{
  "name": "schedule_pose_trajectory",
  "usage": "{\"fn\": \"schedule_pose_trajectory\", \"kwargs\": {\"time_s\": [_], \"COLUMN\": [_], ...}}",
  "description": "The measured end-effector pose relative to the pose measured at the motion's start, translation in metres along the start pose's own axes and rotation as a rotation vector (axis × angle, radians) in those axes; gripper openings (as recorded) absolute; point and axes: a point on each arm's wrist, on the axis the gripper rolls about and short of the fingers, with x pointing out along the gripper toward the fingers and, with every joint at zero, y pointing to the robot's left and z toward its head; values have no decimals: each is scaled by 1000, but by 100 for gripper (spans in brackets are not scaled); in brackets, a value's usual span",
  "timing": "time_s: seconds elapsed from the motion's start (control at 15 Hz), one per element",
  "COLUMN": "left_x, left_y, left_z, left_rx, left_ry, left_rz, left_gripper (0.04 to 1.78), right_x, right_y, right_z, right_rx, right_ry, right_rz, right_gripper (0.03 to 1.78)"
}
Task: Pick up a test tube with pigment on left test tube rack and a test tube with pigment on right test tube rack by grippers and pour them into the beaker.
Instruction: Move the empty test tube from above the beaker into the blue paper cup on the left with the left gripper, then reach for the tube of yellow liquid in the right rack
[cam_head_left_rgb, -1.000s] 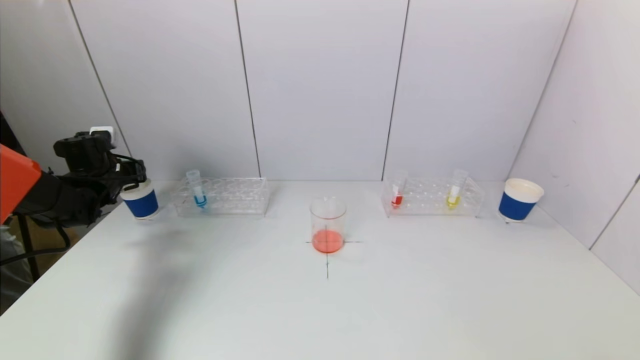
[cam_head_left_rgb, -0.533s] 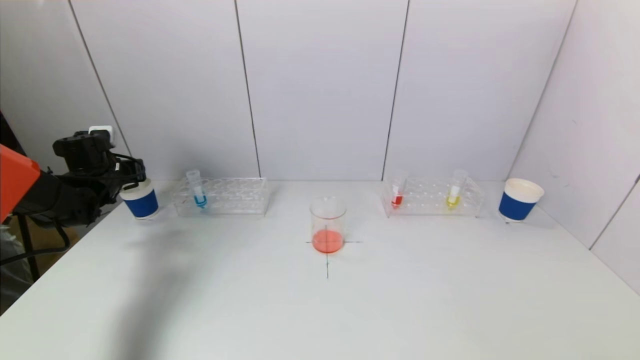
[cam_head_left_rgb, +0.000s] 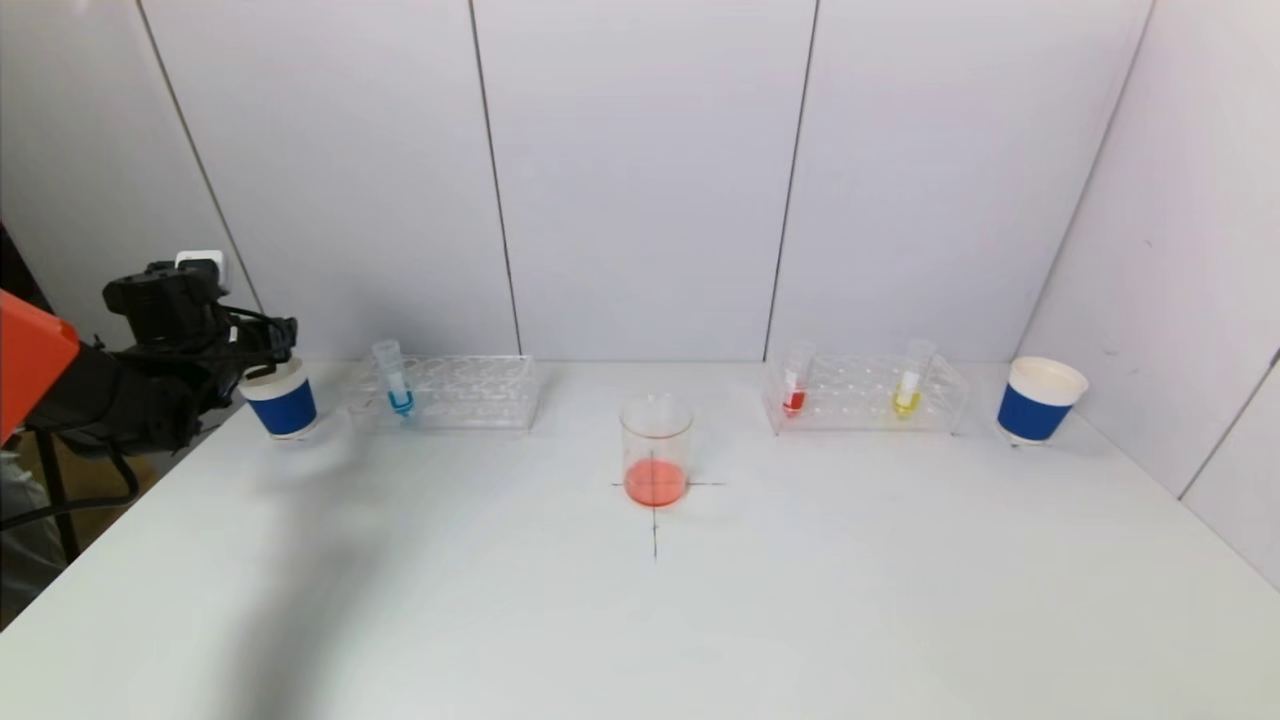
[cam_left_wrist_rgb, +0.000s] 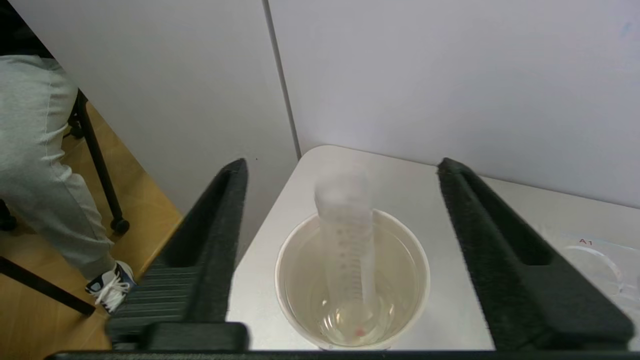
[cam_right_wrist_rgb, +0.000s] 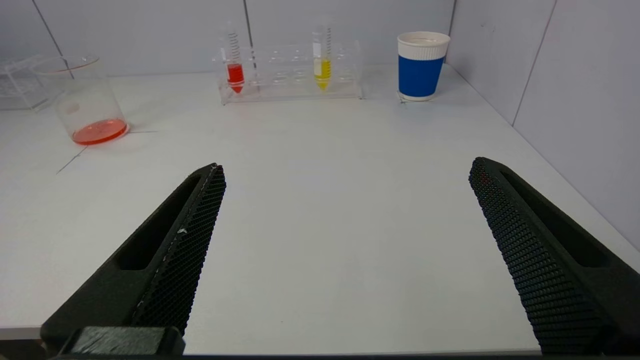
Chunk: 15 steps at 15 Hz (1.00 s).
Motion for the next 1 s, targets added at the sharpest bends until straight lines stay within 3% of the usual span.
{"fn": "schedule_pose_trajectory", "kwargs": {"time_s": [0.27,0.6,1.0], "left_x": [-7,-57,-169], "left_y": [-3,-28,-37], "left_z": [4,28,70], "left_rx": [-1,2,11], "left_ry": [-2,-37,-138], "left_rz": [-13,-99,-227], "left_gripper": [175,176,176], "right_x": [0,0,0], "right_y": [0,0,0], "right_z": [0,0,0], "right_rx": [0,0,0], "right_ry": [0,0,0], "right_rz": [0,1,1], "right_gripper": [177,177,177]}}
